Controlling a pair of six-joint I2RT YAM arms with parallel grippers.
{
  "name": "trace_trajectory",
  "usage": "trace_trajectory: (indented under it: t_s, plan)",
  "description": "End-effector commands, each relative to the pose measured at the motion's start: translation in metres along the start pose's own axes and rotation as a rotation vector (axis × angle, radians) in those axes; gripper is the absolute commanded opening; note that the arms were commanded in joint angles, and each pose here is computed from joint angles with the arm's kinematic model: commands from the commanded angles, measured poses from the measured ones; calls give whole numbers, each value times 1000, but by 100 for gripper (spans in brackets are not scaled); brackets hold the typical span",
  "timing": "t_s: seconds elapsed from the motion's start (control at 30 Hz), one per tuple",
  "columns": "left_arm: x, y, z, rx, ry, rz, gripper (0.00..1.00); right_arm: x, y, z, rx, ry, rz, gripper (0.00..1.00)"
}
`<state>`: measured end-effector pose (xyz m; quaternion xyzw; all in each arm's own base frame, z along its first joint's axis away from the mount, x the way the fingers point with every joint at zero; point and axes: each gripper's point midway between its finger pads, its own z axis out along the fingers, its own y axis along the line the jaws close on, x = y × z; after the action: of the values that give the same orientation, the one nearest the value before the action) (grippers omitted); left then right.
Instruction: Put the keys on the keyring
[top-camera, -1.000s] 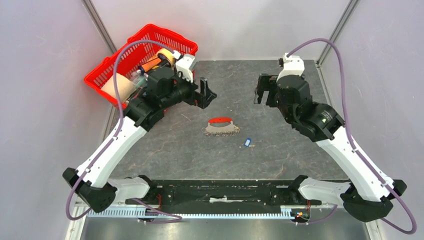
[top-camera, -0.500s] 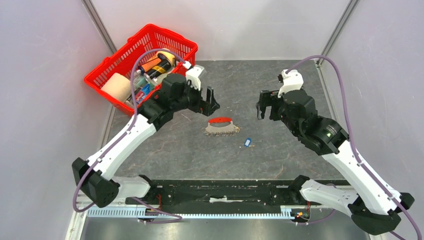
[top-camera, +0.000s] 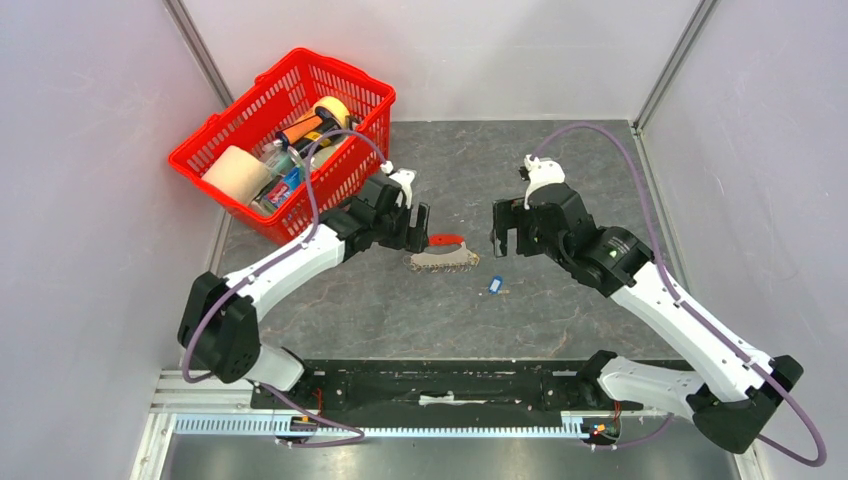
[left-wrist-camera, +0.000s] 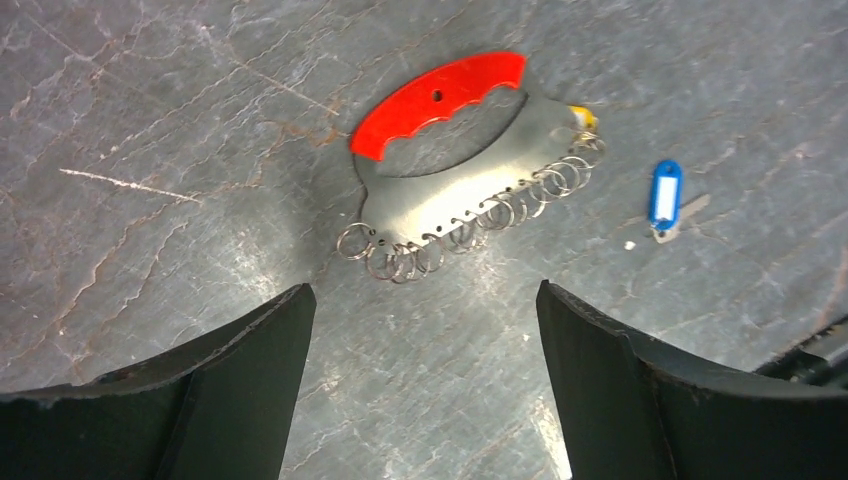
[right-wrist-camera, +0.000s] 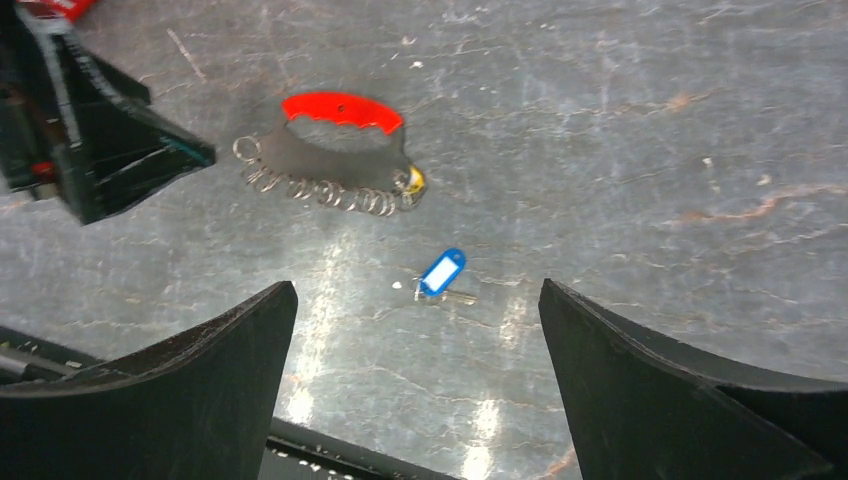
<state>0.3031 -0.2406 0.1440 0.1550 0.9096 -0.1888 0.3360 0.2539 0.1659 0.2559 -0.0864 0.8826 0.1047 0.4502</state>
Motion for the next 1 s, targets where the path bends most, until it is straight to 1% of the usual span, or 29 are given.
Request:
trace_trajectory:
  t_s: [0.0, 0.2, 0.37, 0.47, 0.63, 0.67, 0.7, 0.83, 0.97]
  plan:
    - [-1, 15, 17, -85, -28, -31, 86, 5, 21, 6, -97, 26, 36, 99]
    - [18, 28, 36, -131, 13, -27, 77, 14, 25, 13, -111, 55, 31, 99]
    - [30, 34, 49, -134, 46, -42, 64, 16, 25, 11, -119, 56, 27, 99]
    - [33, 30, 52, -106, 43, -49, 58, 17, 21, 13, -98, 52, 21, 99]
    - [34, 16, 50, -22, 33, -65, 49, 25, 9, 30, 5, 75, 56, 99]
    - [36, 12, 49, -4, 36, -66, 48, 28, 7, 35, 27, 87, 66, 96]
    - [35, 11, 49, 3, 34, -68, 46, 32, 7, 38, 37, 99, 73, 95]
    - [41, 19, 48, -36, 35, -64, 45, 42, 17, 49, 9, 140, 112, 93]
    - [39, 32, 47, -104, 18, -55, 45, 46, 25, 51, -36, 145, 129, 93]
